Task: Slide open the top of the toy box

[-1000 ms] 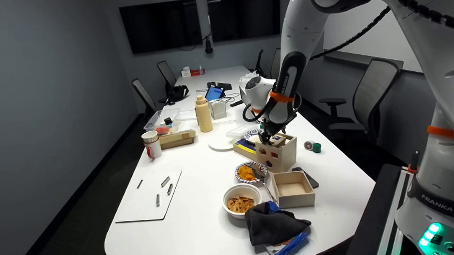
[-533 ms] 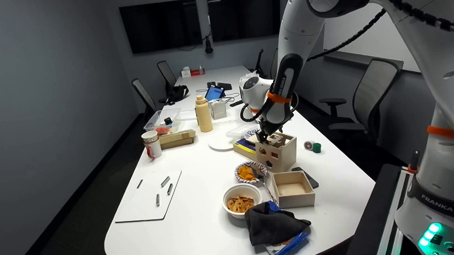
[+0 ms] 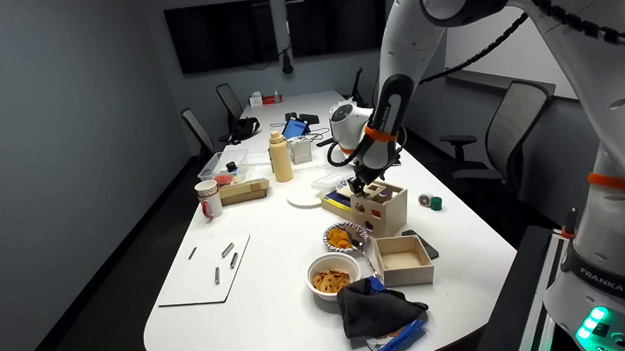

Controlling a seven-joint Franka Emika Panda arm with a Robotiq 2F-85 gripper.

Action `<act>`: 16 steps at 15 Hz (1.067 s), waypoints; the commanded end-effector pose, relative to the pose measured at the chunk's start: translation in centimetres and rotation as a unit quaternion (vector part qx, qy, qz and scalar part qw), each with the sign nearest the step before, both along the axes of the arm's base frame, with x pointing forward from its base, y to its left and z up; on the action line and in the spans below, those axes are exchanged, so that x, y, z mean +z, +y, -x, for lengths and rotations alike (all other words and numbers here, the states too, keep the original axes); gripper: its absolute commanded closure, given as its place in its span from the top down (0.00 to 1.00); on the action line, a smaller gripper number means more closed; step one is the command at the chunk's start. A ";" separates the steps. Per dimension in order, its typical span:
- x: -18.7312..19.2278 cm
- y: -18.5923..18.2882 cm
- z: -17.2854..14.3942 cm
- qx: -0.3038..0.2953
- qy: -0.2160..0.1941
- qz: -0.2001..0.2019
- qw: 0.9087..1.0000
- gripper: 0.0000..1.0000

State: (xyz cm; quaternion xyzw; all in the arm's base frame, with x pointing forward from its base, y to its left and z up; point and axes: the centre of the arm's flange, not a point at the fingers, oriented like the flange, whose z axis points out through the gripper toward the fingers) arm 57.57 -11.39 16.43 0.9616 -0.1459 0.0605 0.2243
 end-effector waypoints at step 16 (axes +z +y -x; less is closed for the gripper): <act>11.4 3.5 0.2 0.000 0.053 -0.018 0.998 1.00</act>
